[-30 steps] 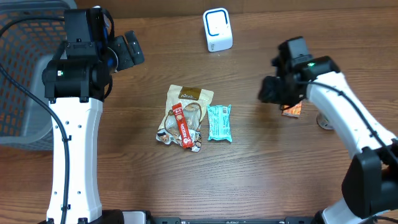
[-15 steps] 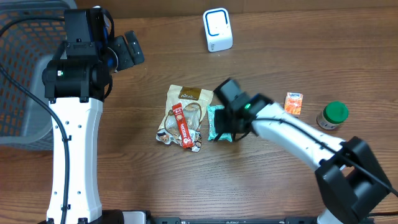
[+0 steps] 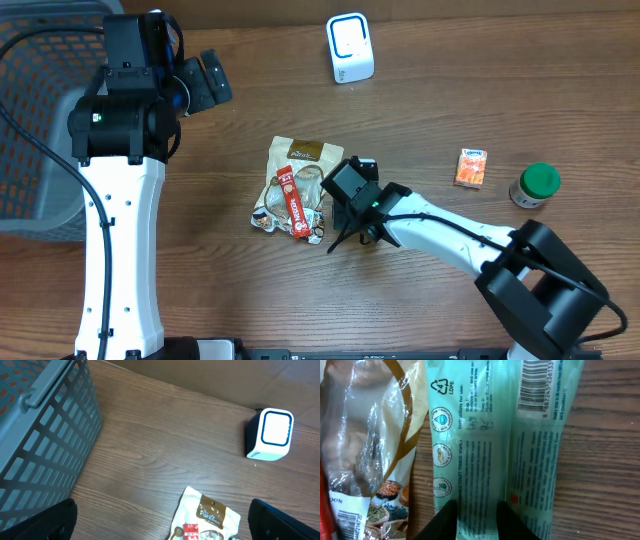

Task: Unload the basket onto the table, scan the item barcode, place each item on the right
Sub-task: 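Release the pack and move the right gripper left to the teal wipes, then grasp the teal wet-wipes pack with the right gripper and drag it right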

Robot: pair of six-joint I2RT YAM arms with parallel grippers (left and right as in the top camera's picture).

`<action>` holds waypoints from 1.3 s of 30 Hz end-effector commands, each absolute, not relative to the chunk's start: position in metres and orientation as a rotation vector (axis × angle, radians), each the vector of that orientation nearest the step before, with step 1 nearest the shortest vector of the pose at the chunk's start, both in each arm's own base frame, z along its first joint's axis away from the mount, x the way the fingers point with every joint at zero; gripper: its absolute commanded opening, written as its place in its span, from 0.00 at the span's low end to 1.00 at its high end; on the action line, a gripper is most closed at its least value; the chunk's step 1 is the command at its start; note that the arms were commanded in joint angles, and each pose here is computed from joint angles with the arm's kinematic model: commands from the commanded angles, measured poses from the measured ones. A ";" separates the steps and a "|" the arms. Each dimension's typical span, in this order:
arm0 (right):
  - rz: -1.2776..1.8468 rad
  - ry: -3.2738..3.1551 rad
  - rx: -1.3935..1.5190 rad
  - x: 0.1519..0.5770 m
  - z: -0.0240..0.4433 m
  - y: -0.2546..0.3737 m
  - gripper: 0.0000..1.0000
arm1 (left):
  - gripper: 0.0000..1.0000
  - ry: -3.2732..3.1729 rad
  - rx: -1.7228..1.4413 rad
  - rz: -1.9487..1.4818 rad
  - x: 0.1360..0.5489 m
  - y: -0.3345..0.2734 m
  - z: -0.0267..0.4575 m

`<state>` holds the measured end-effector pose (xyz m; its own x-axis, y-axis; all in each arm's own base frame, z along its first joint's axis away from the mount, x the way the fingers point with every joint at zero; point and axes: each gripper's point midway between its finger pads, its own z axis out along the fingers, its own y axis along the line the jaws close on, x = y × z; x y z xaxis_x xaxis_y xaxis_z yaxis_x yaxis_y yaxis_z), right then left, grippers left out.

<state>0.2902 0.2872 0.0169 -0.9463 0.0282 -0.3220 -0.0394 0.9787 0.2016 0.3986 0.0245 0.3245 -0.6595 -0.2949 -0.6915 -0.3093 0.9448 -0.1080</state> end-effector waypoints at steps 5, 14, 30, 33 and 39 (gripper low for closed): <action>0.199 2.860 0.036 0.282 -0.018 0.277 0.27 | 1.00 2.298 -0.400 0.028 0.397 0.025 0.337; 0.128 2.882 -0.085 0.289 0.011 0.264 0.43 | 1.00 2.299 -0.400 0.028 0.397 0.025 0.337; 0.109 2.991 -0.366 0.304 0.053 0.219 0.48 | 1.00 2.299 -0.400 0.028 0.397 0.025 0.337; 0.185 2.953 -0.368 0.315 0.075 0.228 0.49 | 1.00 2.299 -0.400 0.028 0.397 0.025 0.337; 0.167 2.948 -0.346 0.319 0.083 0.224 0.58 | 1.00 2.299 -0.400 0.028 0.397 0.025 0.337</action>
